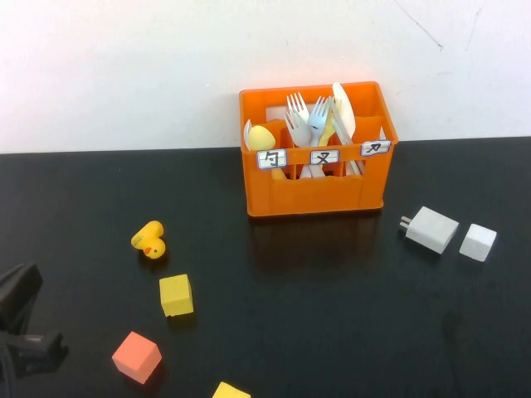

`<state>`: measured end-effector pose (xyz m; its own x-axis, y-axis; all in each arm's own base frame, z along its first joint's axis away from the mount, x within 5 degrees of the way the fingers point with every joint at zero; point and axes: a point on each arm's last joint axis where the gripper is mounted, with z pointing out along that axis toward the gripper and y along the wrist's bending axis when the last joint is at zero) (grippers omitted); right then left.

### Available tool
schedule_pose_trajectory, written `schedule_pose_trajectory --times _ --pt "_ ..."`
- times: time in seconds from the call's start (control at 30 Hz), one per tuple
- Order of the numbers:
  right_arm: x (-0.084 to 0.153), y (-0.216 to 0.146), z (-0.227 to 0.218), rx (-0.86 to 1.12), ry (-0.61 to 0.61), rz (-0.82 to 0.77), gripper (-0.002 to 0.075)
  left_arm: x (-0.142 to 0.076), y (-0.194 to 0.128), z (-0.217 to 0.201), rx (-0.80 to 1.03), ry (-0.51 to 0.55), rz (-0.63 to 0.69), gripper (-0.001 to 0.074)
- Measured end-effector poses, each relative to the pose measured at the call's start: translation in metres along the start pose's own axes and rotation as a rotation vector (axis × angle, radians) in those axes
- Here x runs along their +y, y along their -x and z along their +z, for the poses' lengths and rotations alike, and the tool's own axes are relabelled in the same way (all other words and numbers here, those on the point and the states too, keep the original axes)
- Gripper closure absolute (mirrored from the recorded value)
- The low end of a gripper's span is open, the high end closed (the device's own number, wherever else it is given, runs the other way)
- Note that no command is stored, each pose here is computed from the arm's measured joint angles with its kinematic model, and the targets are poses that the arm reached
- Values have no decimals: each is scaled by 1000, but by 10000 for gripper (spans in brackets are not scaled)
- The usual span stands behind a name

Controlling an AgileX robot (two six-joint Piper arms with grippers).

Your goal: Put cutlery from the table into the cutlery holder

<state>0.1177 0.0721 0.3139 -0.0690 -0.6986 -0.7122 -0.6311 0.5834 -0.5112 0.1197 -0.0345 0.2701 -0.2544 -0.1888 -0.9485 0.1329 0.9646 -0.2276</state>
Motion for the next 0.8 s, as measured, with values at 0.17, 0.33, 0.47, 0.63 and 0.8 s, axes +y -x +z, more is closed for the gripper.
schedule_pose_trajectory --times 0.17,0.33,0.47,0.63,0.8 --pt "12 -26 -27 -47 -36 64 728 3 7 -18 -86 -33 -2 736" --pt "15 -40 -56 -135 -97 98 728 24 9 -50 -228 35 -89 736" --pt "18 -56 -69 -61 -112 113 728 39 -3 -72 -322 49 -179 736" --pt "18 -75 -74 91 -141 215 728 38 -11 -80 -379 -37 -195 736" --pt "18 -78 -74 118 -159 254 728 32 -14 -78 -393 -98 -122 736"
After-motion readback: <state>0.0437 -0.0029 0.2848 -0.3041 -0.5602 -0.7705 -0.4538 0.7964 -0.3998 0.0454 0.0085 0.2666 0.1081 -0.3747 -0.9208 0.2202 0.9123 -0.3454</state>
